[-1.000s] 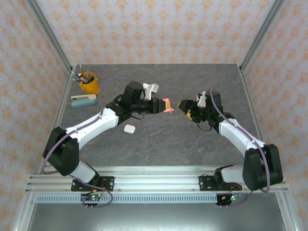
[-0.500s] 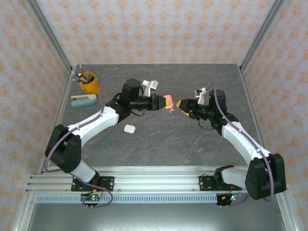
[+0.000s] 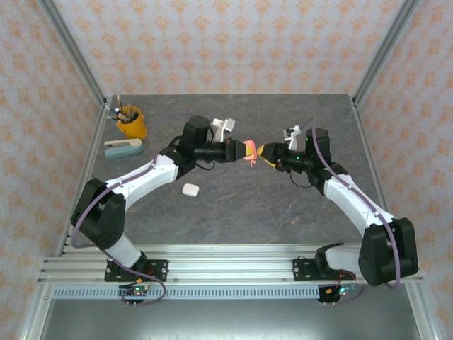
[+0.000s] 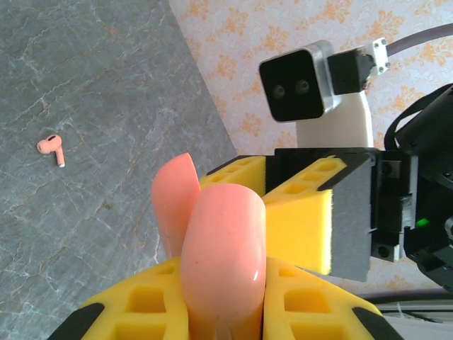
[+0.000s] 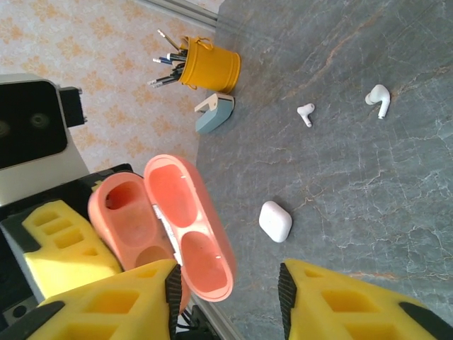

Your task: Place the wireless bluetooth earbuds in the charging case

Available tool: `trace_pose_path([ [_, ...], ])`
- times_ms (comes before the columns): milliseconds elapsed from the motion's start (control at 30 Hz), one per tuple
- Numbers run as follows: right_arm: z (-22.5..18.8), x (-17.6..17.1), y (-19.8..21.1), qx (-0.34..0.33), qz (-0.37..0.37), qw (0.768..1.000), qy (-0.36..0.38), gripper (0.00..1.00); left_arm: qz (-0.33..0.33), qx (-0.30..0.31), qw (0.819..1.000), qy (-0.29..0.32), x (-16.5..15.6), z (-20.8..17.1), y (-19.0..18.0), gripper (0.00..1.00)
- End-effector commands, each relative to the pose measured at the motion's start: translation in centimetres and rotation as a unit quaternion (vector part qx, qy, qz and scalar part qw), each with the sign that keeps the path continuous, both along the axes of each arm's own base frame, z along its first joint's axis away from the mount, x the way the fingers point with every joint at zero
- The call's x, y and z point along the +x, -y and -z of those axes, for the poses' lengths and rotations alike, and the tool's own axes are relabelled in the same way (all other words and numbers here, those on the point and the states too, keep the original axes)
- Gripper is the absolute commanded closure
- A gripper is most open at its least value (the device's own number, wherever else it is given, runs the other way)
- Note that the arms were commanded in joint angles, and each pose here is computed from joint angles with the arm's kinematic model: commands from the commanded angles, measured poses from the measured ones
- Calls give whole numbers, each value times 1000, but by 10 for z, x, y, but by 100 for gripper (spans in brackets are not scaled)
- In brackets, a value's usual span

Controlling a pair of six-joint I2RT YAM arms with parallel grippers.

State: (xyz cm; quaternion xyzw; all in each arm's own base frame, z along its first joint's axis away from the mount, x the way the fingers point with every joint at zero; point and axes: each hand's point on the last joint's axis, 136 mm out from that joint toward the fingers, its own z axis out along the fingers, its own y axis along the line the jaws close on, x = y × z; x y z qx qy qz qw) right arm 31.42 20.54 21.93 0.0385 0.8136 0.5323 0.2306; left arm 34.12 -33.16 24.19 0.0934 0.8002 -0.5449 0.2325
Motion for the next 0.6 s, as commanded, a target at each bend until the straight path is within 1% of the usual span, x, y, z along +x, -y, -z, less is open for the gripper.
trace_pose_path([
  [0,-19,6,-9,12,-17,999,34,58,5,-27,999,27,8,-26,4,100],
  [567,-13,19,-17,13,-17,999,27,68,11,-24,999,22,5,-20,8,100],
])
